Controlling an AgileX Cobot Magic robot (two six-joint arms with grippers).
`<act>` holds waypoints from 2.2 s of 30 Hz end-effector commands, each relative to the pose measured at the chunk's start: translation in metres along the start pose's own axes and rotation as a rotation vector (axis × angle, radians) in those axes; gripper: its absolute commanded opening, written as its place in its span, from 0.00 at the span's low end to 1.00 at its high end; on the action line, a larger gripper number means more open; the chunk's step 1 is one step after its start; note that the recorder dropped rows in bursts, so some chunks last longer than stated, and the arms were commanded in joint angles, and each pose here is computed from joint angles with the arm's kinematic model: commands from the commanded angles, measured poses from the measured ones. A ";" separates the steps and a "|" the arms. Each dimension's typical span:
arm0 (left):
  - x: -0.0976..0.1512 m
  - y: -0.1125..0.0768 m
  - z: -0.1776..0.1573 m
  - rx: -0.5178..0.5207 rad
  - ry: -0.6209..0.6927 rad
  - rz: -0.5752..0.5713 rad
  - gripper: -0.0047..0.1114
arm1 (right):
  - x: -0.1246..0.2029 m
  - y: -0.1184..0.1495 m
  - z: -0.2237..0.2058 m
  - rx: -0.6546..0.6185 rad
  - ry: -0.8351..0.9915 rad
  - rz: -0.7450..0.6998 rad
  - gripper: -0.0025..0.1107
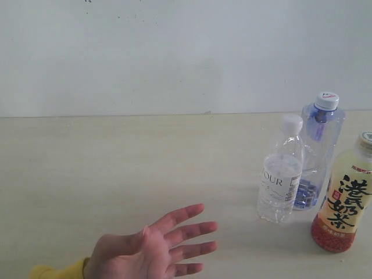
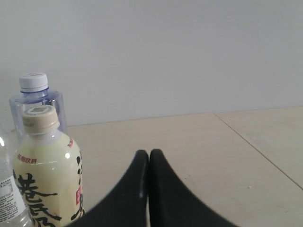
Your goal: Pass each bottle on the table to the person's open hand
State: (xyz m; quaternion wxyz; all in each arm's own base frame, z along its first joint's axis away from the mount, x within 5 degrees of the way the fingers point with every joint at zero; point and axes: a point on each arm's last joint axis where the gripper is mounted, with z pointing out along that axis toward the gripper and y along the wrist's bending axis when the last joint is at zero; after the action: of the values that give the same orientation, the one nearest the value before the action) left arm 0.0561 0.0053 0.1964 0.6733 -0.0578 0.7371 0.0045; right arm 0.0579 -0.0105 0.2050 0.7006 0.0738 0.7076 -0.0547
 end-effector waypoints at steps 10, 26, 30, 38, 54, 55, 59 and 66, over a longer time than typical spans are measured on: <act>-0.001 0.000 0.000 -0.003 -0.002 -0.004 0.08 | -0.021 -0.002 -0.003 -0.016 -0.239 0.354 0.02; -0.001 0.000 0.000 -0.003 -0.002 -0.004 0.08 | -0.049 0.037 0.052 -0.304 0.259 0.049 0.16; -0.001 0.000 0.000 -0.003 -0.002 -0.004 0.08 | -0.051 0.042 0.066 -0.299 0.233 -0.031 0.40; -0.001 0.000 0.000 -0.003 -0.002 -0.004 0.08 | -0.042 0.051 0.082 -0.276 0.254 -0.035 0.73; -0.001 0.000 0.000 -0.003 -0.002 -0.004 0.08 | -0.021 0.070 0.123 -0.310 0.198 -0.103 0.73; -0.001 0.000 0.000 -0.003 -0.002 -0.004 0.08 | -0.019 0.071 0.125 -0.306 0.200 -0.106 0.73; -0.001 0.000 0.000 -0.003 -0.002 -0.004 0.08 | -0.007 0.073 0.133 -0.296 0.234 -0.117 0.72; -0.001 0.000 0.000 -0.003 -0.002 -0.004 0.08 | -0.007 0.073 0.137 -0.286 0.194 -0.115 0.49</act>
State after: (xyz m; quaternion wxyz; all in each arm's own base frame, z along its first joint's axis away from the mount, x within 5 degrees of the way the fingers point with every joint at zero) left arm 0.0561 0.0053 0.1964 0.6733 -0.0578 0.7371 0.0045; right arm 0.2043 0.0364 0.2101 0.6193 -0.0604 0.7827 0.0159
